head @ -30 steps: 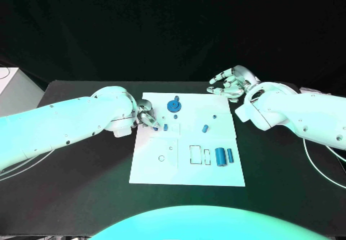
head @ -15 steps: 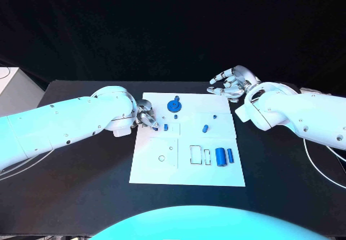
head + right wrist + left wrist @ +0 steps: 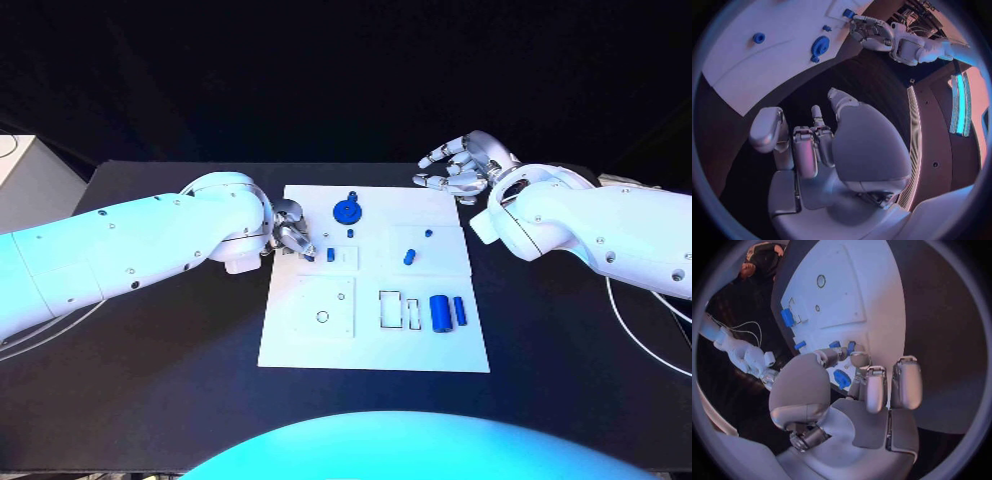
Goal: Assemble the parts on the task board
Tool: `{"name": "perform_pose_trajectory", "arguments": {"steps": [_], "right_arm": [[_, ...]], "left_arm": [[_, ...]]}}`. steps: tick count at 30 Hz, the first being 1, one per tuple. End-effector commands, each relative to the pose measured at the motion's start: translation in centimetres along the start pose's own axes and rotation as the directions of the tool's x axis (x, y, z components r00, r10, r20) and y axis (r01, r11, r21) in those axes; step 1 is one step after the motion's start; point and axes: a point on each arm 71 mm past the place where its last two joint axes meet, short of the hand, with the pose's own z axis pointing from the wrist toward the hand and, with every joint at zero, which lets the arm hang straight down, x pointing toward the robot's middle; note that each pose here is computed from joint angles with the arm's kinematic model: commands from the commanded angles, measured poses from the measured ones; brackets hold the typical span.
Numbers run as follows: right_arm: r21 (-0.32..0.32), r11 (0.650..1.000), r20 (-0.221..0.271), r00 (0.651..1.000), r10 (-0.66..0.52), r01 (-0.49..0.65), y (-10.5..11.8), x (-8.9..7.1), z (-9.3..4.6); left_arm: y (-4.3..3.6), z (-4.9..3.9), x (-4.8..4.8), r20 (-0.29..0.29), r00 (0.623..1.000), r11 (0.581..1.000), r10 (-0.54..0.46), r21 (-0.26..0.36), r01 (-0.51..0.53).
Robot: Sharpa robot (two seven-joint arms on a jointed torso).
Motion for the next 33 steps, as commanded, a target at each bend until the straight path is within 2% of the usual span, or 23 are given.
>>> {"name": "perform_pose_trajectory", "arguments": {"steps": [1, 14, 33], "right_arm": [[-0.017, 1.000, -0.013, 1.000, -0.009, 0.009, 0.12, 0.12, -0.03], [-0.016, 1.000, -0.018, 1.000, -0.009, 0.009, 0.11, 0.13, -0.06], [-0.017, 1.000, -0.014, 1.000, -0.009, 0.008, 0.08, 0.06, -0.09]], "left_arm": [[-0.16, 0.06, 0.36, -0.023, 1.000, 1.000, 0.020, -0.002, -0.020], [-0.38, 0.16, 0.47, -0.039, 0.999, 1.000, 0.022, 0.001, -0.022], [-0.22, 0.36, 0.28, -0.032, 0.999, 1.000, 0.003, -0.008, -0.003]]}}
